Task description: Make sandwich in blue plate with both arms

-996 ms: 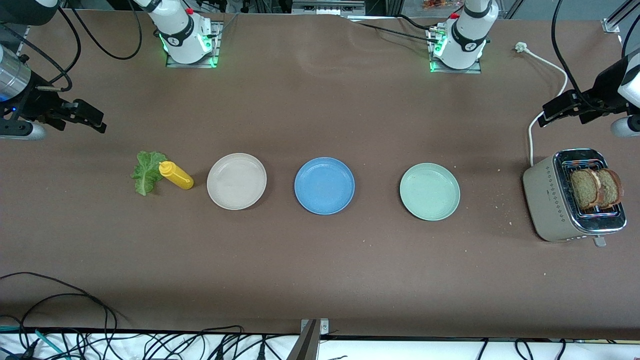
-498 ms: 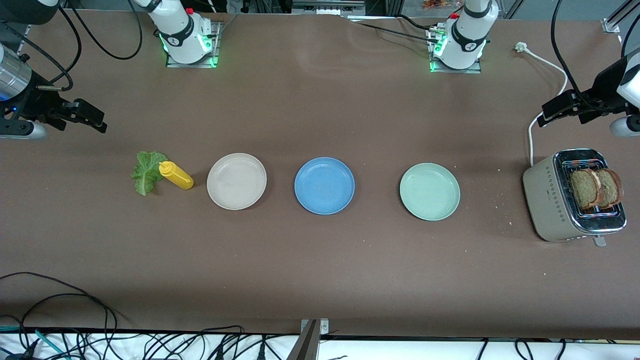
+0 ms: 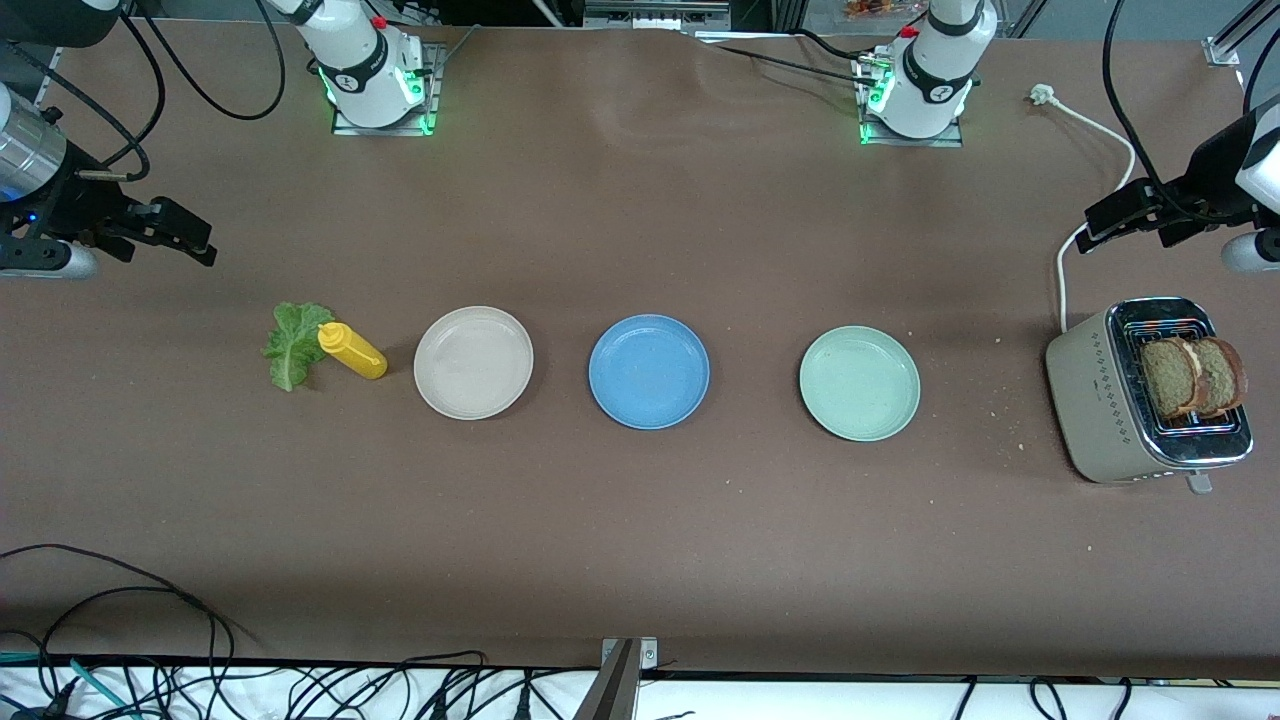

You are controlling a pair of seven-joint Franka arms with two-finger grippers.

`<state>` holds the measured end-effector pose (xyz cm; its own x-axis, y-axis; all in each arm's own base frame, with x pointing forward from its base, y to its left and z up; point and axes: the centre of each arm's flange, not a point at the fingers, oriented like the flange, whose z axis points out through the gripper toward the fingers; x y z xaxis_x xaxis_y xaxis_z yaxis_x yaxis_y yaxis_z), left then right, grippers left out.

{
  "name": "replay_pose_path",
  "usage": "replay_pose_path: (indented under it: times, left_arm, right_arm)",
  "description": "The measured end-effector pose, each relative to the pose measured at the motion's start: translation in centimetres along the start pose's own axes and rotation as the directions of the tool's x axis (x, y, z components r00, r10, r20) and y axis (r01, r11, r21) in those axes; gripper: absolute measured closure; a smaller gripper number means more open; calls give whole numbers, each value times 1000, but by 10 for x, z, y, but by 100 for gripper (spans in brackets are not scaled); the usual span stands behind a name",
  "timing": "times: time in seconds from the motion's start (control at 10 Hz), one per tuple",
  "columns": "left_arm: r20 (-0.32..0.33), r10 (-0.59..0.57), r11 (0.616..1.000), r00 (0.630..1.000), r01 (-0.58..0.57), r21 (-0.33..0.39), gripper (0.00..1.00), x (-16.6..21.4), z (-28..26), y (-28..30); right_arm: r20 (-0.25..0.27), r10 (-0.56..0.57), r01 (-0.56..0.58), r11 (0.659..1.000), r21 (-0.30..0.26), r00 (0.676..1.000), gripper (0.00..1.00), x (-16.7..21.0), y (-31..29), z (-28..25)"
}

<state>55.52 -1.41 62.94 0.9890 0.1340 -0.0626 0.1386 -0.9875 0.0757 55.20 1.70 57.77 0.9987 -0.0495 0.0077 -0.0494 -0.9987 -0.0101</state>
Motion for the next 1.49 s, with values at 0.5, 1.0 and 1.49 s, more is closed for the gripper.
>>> replay_pose_path:
  times: [0.5, 1.0, 1.49]
  left_arm:
    - [15, -2, 1000, 1000, 2, 6, 0, -5, -2, -2]
    - [24, -4, 1000, 1000, 3, 8, 0, -4, 2, -3]
    - [25, -10, 1000, 1000, 10, 8, 0, -4, 2, -6]
  right_arm:
    - [0, 0, 0, 1000, 0, 1000, 0, 0, 0, 0]
    - [0, 0, 0, 1000, 0, 1000, 0, 0, 0, 0]
    - [0, 0, 0, 1000, 0, 1000, 0, 0, 0, 0]
